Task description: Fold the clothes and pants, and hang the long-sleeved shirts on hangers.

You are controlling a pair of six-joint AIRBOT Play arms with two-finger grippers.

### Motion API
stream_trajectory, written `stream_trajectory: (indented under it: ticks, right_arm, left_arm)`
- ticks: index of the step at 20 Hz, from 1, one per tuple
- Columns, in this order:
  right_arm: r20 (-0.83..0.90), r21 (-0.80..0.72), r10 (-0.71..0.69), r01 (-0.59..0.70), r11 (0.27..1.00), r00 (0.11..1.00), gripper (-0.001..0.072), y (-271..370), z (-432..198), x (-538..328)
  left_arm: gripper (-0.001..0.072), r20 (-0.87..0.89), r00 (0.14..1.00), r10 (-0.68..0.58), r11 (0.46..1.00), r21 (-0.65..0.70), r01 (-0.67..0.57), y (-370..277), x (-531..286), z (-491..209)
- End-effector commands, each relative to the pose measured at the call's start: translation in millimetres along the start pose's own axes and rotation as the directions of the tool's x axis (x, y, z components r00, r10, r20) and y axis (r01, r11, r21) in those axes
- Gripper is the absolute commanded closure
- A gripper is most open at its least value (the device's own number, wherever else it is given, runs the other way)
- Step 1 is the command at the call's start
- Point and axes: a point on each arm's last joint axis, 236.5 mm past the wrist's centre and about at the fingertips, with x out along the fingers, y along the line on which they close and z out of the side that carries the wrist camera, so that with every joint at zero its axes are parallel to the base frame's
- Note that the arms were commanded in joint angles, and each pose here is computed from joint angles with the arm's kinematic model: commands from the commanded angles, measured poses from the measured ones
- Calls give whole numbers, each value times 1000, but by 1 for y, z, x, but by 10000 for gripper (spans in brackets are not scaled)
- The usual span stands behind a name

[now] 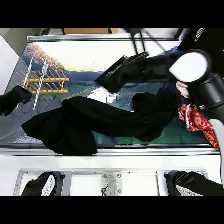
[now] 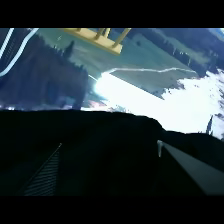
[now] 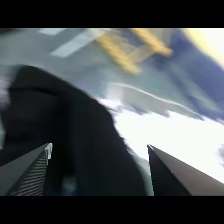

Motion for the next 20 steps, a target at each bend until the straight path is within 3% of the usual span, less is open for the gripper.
stream_trajectory:
  ticks: [1, 4, 9, 13, 16, 19, 20]
  right_arm:
    - [-140, 83, -293, 306, 948, 946, 59, -100, -38, -60]
    - [-290, 262, -403, 477, 839, 868, 59, -169, -94, -114]
    - [-484, 574, -458, 665, 477, 746, 58, -261, -220, -176]
    - [-498, 729, -408, 624, 279, 765, 58, -286, -291, -180]
    - [-523, 761, -361, 614, 209, 772, 56, -299, -330, -165]
    - [-541, 786, -285, 597, 164, 791, 56, -311, -360, -139]
    - [-529, 806, -264, 575, 141, 806, 56, -316, -367, -127]
  left_arm:
    - [68, -64, 997, -51, 998, 45, 54, -21, 0, -23]
    - [68, -230, 967, -113, 976, 157, 151, -67, 27, -63]
    - [67, -362, 921, -145, 929, 271, 253, -129, 91, -107]
    - [67, -445, 892, -81, 944, 252, 212, -122, 130, -115]
    - [76, -517, 855, -30, 958, 230, 173, -111, 151, -125]
    - [608, -561, 828, -4, 961, 226, 158, -106, 164, -137]
    - [688, -561, 828, -3, 961, 226, 157, -106, 166, -137]
